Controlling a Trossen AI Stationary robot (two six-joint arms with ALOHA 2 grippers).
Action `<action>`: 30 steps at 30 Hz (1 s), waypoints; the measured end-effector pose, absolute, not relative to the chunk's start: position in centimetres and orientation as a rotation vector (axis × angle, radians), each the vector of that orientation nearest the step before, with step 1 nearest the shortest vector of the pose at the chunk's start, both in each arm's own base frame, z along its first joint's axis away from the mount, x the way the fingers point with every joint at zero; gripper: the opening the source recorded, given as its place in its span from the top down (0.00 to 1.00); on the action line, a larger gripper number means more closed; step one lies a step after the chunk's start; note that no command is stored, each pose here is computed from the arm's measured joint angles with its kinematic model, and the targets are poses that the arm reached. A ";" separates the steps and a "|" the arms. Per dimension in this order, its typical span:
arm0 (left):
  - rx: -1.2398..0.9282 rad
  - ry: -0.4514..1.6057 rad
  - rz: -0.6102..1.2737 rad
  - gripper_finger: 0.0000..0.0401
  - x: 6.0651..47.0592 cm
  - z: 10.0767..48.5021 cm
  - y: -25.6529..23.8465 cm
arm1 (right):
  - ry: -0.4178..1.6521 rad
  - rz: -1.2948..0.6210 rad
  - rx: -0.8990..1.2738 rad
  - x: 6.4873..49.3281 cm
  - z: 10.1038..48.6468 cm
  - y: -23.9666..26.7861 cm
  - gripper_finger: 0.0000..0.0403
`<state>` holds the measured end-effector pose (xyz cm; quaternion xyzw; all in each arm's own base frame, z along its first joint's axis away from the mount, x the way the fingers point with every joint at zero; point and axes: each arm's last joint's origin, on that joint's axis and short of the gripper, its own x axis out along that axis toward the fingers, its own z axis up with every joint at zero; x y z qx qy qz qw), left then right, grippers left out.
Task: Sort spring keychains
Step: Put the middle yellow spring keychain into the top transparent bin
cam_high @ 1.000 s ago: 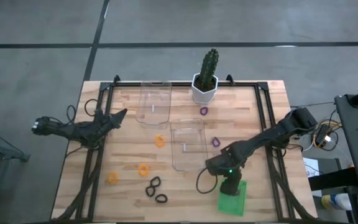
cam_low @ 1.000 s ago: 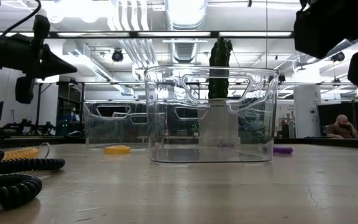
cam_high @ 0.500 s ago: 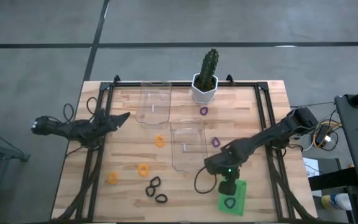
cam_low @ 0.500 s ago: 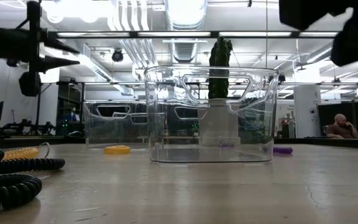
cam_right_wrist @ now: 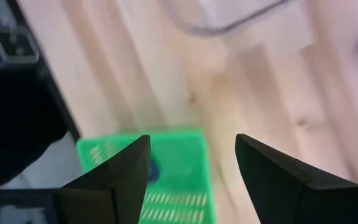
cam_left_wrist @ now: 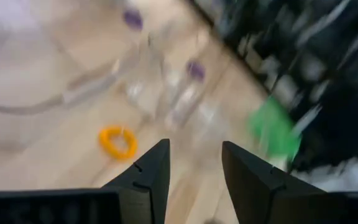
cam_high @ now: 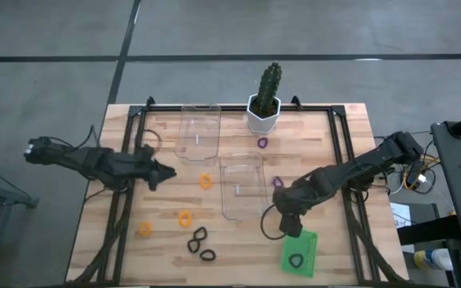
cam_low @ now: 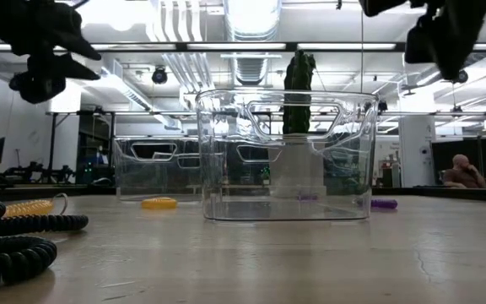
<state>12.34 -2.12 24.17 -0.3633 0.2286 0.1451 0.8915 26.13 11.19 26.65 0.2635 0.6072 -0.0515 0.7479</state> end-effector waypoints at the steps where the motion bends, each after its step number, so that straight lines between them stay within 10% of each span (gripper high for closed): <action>1: -0.738 0.529 0.288 0.66 12.9 24.3 -2.4 | 1.307 -0.133 0.571 26.0 26.8 11.1 0.43; 30: -0.358 1.267 0.128 0.66 21.5 15.4 -8.8 | 1.138 -0.251 0.519 24.9 28.9 10.0 0.44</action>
